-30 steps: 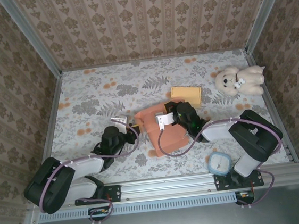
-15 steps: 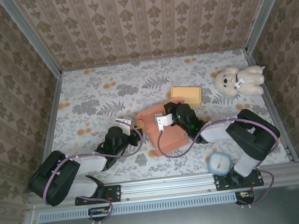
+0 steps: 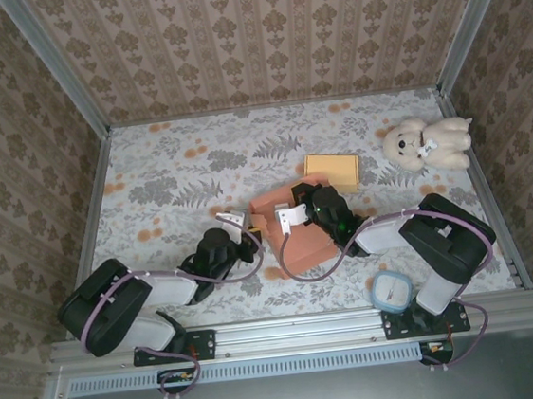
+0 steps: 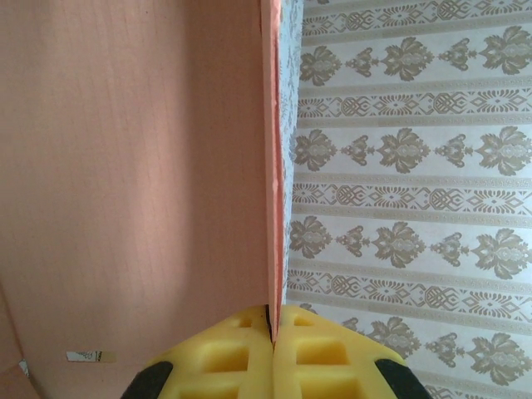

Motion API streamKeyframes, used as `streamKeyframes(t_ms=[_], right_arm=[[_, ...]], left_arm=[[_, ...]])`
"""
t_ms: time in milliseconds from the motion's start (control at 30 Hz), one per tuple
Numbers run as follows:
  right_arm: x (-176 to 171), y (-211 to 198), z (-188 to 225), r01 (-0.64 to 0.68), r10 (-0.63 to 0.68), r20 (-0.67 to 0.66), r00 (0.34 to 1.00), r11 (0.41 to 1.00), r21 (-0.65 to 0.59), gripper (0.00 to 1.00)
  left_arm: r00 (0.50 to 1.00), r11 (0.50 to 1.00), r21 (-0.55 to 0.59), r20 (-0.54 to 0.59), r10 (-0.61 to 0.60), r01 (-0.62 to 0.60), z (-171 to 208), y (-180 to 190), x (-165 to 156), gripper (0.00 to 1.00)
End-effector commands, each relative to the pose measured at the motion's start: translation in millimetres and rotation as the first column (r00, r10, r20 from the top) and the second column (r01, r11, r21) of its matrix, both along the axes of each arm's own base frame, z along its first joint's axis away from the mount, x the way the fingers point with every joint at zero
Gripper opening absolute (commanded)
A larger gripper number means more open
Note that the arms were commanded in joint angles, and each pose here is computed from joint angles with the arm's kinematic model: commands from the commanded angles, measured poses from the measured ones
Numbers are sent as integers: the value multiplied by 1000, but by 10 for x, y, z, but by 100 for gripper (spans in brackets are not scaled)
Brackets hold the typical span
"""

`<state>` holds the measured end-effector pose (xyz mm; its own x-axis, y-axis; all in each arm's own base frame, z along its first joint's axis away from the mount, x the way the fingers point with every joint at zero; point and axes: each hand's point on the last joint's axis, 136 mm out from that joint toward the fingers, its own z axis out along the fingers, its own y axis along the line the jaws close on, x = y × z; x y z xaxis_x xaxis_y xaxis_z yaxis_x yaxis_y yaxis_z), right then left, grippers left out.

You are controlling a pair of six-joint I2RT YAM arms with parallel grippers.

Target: Fold the paper box

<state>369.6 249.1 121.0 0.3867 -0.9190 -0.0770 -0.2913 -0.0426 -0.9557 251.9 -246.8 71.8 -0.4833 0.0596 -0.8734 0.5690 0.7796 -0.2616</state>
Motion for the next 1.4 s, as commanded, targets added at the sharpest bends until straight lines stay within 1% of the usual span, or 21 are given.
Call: streamKeyframes(t_ms=[0,200,300,367,467,700,933,1133,1367], right_arm=[[-29,4,-55,5,-5,1,1000,1000,-10,0],[-23,7,-90,6,-6,-4,1000,1000,-22,0],[-25,15,-93,4,-5,-6,1000,1000,-21,0],[-26,21,-82,3,-4,-6,1000,1000,-17,0],[-44,23,-105,-3,3,-17,1000,1000,-18,0],[-63,41,-155,-18,17,-38,999,999,-27,0],[-57,40,-219,-16,14,-63,998,999,-39,0],[-45,46,-275,-15,11,-72,997,999,-48,0],[-46,33,-238,-9,7,-73,997,1000,-28,0]], left_arm=[[998,998,-41,34,46,-45,151,-76,119,30],[993,992,-39,19,117,-116,90,-10,183,35],[990,990,-21,29,139,-138,63,-30,193,40],[990,991,-13,37,134,-134,48,-73,197,40],[990,991,-33,51,131,-129,66,-117,215,40],[979,985,-54,119,167,-162,205,-117,323,36],[975,987,-115,176,132,-113,343,-208,325,35],[980,987,-153,181,83,-55,349,-337,300,32],[980,986,-149,173,98,-73,273,-349,342,28]])
